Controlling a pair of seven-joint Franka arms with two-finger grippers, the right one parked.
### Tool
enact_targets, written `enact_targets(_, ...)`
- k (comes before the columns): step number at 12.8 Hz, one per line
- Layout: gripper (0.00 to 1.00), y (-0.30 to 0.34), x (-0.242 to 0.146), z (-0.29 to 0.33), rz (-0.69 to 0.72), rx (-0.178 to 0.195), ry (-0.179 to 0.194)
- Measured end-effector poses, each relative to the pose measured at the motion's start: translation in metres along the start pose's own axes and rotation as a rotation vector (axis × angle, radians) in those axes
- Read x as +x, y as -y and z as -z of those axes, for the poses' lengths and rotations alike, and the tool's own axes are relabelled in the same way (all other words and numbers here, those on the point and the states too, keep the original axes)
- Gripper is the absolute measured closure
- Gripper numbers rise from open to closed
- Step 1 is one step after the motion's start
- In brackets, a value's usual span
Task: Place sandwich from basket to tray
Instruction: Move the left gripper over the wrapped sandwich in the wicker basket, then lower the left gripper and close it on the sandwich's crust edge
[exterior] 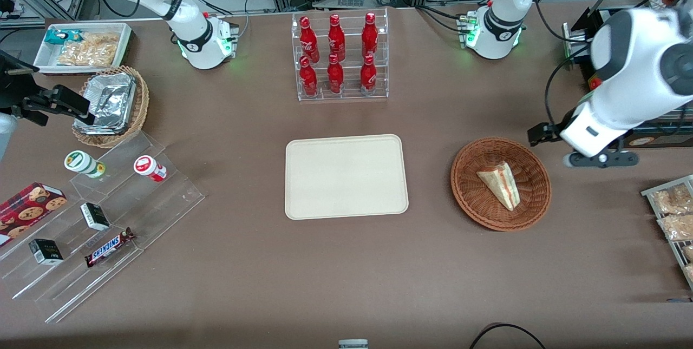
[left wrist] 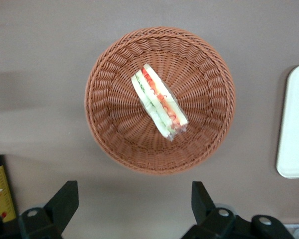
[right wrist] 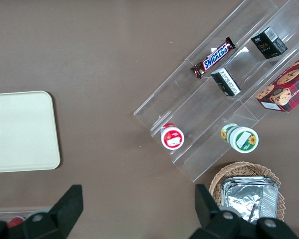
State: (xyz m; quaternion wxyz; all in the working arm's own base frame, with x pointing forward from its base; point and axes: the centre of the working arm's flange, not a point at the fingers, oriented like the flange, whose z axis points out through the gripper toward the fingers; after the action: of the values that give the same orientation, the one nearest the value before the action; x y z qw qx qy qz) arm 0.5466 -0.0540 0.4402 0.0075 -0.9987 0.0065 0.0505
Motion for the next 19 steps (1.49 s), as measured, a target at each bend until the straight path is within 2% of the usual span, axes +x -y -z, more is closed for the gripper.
enact_targets(3, 0.0, 0.0, -0.004, -0.053, 0.009, -0.006, -0.047)
enact_targets(5, 0.0, -0.003, -0.003, -0.075, 0.076, -0.01, -0.043)
enact_targets(12, 0.0, -0.033, 0.012, -0.125, 0.475, -0.027, -0.05)
enact_targets(15, 0.0, -0.033, 0.015, -0.144, 0.561, -0.026, -0.037)
enact_targets(17, 0.0, -0.034, 0.018, -0.161, 0.604, -0.038, -0.056)
enact_targets(19, 0.0, -0.034, 0.017, -0.184, 0.635, -0.04, -0.055)
